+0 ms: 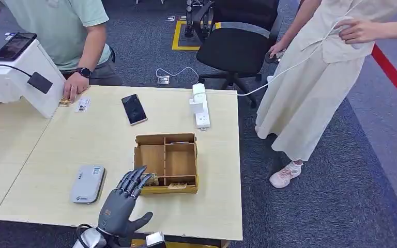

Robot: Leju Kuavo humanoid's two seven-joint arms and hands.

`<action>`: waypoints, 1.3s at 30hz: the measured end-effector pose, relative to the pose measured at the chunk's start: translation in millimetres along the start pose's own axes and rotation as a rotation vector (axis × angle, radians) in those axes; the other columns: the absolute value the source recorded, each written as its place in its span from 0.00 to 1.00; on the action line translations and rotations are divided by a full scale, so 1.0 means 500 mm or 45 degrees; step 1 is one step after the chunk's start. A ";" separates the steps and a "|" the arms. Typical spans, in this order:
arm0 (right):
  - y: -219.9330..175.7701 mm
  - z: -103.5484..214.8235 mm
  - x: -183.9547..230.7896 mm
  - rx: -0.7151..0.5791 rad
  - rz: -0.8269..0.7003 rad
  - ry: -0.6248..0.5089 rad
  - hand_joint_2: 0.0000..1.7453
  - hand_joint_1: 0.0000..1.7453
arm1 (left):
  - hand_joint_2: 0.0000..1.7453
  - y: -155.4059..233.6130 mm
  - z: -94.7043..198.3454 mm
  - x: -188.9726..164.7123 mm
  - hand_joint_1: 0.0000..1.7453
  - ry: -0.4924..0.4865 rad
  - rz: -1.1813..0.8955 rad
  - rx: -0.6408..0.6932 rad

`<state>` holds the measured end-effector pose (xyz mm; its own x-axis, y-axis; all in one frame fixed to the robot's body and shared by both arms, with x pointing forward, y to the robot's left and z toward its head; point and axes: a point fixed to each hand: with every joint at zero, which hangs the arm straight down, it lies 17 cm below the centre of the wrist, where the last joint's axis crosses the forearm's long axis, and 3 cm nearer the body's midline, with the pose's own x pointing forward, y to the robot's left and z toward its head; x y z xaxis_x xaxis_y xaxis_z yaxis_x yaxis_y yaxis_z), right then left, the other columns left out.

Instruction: Pass the card to the sensor for recognition and then transmit it.

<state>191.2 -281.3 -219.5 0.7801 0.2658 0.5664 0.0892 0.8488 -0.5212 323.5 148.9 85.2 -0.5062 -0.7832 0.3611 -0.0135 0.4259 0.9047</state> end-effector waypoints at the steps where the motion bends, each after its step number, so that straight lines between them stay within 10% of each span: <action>1: 0.000 0.000 0.000 0.000 0.000 0.000 0.00 0.00 | 1.00 -0.003 0.001 0.005 0.00 -0.007 0.004 -0.004; 39: 0.016 0.002 0.021 0.032 0.060 -0.045 0.00 0.00 | 1.00 -0.062 -0.160 0.094 0.00 -0.130 0.052 -0.016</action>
<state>199.7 -271.4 -217.1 0.7604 0.3215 0.5643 0.0369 0.8461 -0.5317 369.1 62.8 92.4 -0.5911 -0.7148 0.3736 0.0195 0.4504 0.8926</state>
